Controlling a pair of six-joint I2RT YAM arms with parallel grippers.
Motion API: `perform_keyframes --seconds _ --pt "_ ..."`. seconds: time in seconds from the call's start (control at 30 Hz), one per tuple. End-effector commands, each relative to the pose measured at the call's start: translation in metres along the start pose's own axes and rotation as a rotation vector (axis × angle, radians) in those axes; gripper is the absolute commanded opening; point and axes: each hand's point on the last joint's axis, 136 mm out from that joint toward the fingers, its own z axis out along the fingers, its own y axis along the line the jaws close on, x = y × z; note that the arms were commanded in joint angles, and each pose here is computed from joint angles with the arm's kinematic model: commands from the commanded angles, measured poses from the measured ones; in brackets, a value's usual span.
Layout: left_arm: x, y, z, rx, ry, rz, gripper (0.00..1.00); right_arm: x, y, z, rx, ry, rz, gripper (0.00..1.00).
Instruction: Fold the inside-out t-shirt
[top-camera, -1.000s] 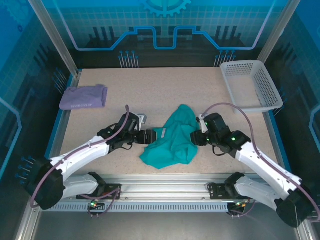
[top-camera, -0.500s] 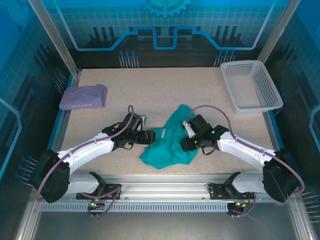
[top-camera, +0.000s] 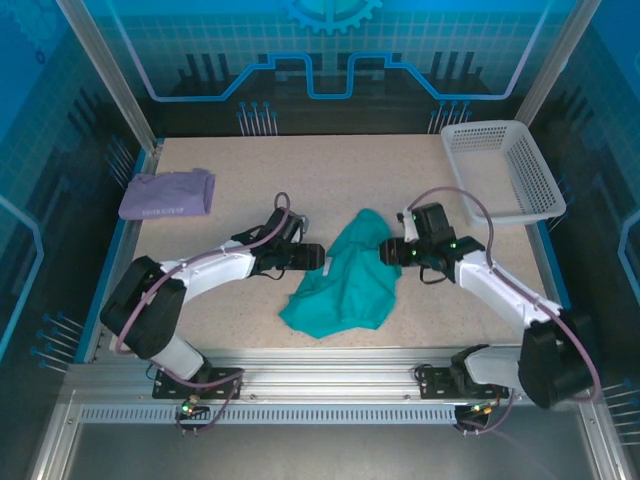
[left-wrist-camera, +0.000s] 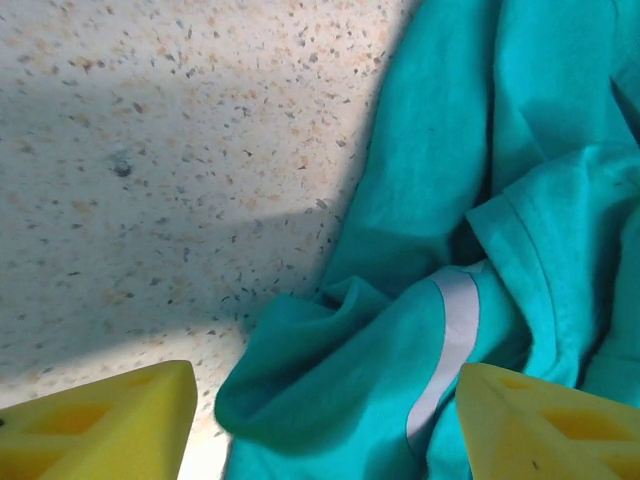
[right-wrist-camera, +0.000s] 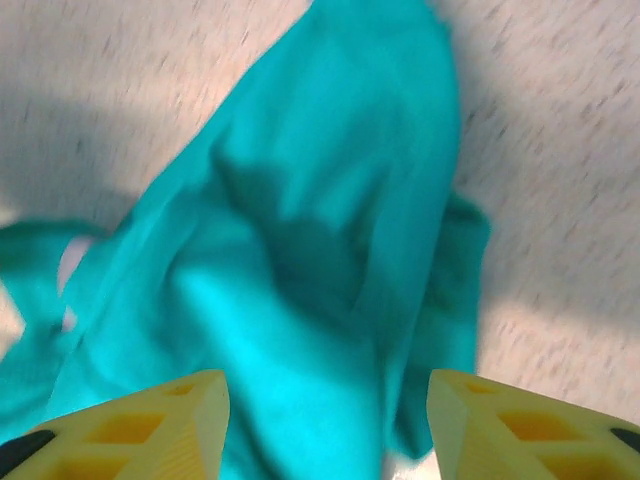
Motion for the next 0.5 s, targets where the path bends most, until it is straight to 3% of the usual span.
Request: perform_keyframes --seconds 0.0,0.2,0.3,0.4,0.47 --pt "-0.006 -0.017 0.007 0.082 0.010 -0.023 0.62 -0.037 -0.014 0.021 -0.011 -0.061 0.047 0.62" --pt "0.002 -0.015 0.017 0.096 0.040 -0.030 0.43 -0.052 -0.024 0.077 0.050 0.075 0.030 0.66" --pt "0.005 -0.014 0.018 0.100 0.040 -0.030 0.35 -0.050 -0.030 0.102 0.070 0.154 0.045 0.62" --pt "0.004 -0.013 0.017 0.100 0.031 -0.030 0.27 -0.049 -0.032 0.122 0.071 0.205 0.051 0.47" --pt "0.001 -0.012 0.016 0.100 0.021 -0.027 0.20 -0.057 -0.033 0.126 0.070 0.194 0.039 0.24"
